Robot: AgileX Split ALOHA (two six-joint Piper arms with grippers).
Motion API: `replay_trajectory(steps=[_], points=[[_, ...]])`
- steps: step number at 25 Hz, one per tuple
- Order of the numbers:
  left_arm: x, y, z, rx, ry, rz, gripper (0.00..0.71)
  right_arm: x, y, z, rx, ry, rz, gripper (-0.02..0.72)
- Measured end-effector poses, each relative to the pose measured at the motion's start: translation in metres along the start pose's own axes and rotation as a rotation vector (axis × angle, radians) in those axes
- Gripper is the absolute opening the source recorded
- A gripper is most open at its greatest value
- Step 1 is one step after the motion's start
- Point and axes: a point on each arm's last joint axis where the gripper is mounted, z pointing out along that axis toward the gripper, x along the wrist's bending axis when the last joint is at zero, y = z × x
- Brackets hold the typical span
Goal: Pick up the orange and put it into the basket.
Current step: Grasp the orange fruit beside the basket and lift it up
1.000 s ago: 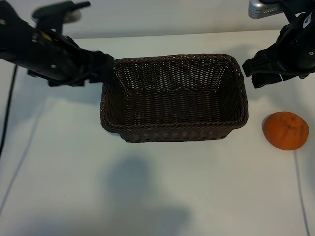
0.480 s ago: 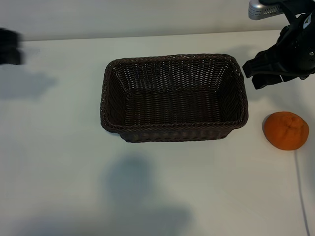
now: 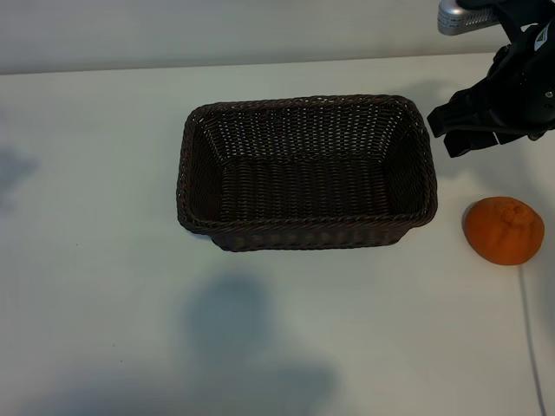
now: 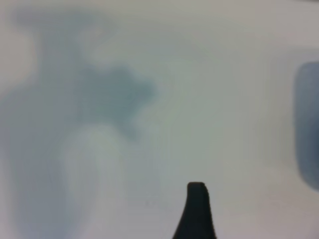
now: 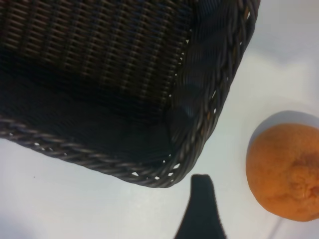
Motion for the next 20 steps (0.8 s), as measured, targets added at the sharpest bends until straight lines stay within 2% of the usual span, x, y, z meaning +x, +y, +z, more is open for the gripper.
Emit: replay_trajectory(steps=[4,6,8,13,17,20], points=[[-0.025,-0.025,-0.044,-0.128,-0.062,0.128,0.596,0.0,0.0,0.0,0.0,0.0,0.0,0.535],[-0.029,-0.049,-0.063,-0.184,-0.066,0.153,0.596,0.0,0.0,0.0,0.0,-0.002,-0.001,0.535],[-0.027,-0.072,-0.074,-0.214,-0.039,0.163,0.596,0.0,0.0,0.0,-0.001,-0.002,-0.001,0.535],[-0.014,-0.138,-0.08,-0.159,0.098,0.14,0.596,-0.001,0.0,0.0,-0.005,-0.013,-0.009,0.535],[-0.011,-0.179,-0.069,-0.15,0.094,0.122,0.596,-0.002,0.0,0.0,-0.005,-0.017,-0.012,0.535],[-0.01,-0.201,-0.056,-0.102,0.083,0.115,0.596,-0.002,0.001,0.0,-0.008,-0.018,-0.013,0.535]])
